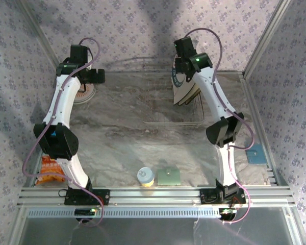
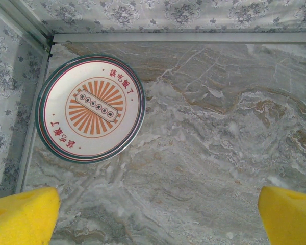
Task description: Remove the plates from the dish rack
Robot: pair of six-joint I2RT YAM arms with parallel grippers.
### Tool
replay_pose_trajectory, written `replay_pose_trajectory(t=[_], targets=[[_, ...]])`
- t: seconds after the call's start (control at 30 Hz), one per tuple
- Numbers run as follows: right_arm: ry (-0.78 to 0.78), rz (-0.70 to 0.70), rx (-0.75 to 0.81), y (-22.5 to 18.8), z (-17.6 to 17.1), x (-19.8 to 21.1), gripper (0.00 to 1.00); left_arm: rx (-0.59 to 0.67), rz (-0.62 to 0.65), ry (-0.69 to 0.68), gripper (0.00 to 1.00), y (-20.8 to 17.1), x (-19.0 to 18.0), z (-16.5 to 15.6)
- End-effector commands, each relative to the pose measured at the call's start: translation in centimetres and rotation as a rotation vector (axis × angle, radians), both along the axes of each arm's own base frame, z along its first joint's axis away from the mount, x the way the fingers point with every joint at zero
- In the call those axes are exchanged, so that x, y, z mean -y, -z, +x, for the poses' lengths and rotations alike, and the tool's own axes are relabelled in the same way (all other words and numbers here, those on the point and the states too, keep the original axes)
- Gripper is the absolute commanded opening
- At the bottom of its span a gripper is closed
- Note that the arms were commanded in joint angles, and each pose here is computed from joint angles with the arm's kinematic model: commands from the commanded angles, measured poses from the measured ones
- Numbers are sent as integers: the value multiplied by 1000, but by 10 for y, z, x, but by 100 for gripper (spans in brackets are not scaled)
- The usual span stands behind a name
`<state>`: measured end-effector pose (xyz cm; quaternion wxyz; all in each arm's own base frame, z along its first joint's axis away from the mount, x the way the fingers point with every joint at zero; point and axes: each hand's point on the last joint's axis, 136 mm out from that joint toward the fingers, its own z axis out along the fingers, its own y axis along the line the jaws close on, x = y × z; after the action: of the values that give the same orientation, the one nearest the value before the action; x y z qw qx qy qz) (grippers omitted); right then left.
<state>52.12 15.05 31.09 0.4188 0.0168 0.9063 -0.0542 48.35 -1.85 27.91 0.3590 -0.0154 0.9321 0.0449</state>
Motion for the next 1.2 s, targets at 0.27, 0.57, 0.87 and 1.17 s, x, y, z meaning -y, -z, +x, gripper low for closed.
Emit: replay_pose_trajectory(t=[0.27,0.57,0.87,1.17], targets=[[-9,34,98,-44,-18,6,0,36,15,13,99,-18,1,-9],[-257,471,220,-74,-37,-17,0,24,5,10,99,-10,2,-10],[-564,966,210,-73,-57,-46,0,25,-22,22,99,-9,6,-7],[-565,1042,167,-53,-51,-56,0,22,-35,21,99,-8,4,-7]])
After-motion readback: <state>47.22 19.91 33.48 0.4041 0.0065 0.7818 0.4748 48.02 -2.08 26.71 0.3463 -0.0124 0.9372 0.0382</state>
